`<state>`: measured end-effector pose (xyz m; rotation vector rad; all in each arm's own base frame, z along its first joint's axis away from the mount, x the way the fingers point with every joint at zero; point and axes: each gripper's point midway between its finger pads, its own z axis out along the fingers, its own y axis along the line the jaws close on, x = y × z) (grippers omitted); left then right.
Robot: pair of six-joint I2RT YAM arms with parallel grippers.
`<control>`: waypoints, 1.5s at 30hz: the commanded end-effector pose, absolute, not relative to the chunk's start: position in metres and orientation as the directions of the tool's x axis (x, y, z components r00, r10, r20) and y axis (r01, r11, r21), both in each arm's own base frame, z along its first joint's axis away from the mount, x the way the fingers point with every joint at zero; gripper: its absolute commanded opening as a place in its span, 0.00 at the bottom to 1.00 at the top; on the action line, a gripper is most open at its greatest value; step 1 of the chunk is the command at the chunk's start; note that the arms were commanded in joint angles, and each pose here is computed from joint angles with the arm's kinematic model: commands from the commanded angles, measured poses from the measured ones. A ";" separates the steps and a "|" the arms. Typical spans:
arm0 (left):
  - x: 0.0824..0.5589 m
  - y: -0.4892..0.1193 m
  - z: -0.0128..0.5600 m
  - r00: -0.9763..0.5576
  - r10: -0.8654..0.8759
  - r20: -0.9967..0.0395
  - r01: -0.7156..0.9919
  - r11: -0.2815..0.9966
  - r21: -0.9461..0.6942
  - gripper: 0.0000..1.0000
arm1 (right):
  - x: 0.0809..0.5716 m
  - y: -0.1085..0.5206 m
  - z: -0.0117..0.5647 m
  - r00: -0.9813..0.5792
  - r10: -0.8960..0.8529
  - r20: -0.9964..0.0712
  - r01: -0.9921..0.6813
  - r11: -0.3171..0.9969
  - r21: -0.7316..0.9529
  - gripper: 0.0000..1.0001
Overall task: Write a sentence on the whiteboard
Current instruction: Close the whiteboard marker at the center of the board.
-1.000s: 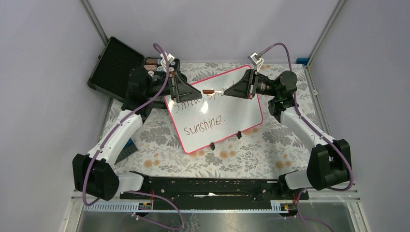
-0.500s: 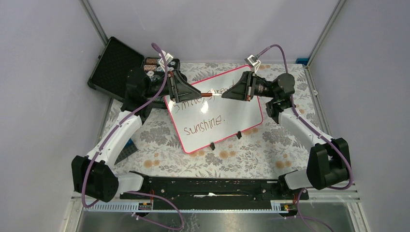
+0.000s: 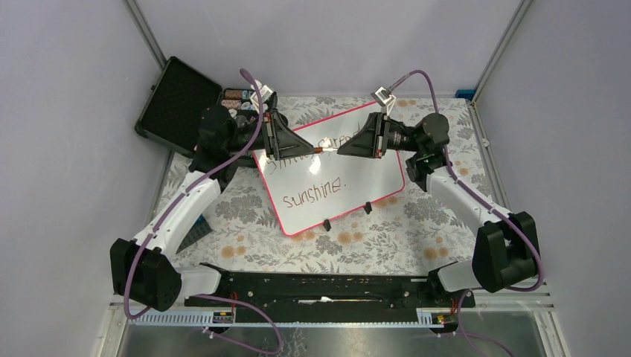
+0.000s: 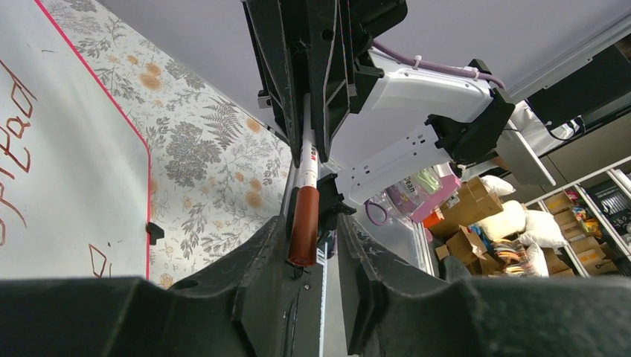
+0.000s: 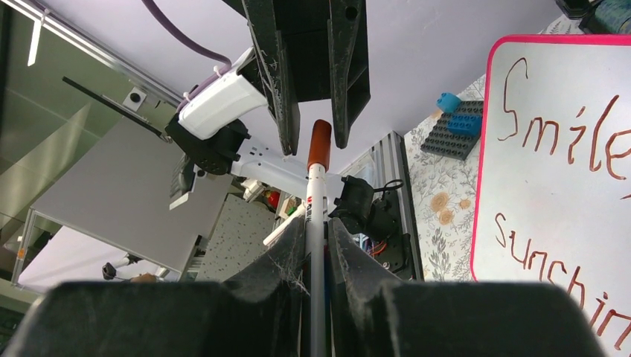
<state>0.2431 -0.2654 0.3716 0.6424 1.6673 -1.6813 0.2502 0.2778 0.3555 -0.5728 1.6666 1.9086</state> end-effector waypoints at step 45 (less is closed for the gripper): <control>0.232 -0.286 0.372 -0.588 -0.082 -0.805 0.807 0.009 -0.590 0.00 | 0.204 0.320 0.344 -0.718 -0.051 -0.695 -0.678 -0.179 0.713 0.00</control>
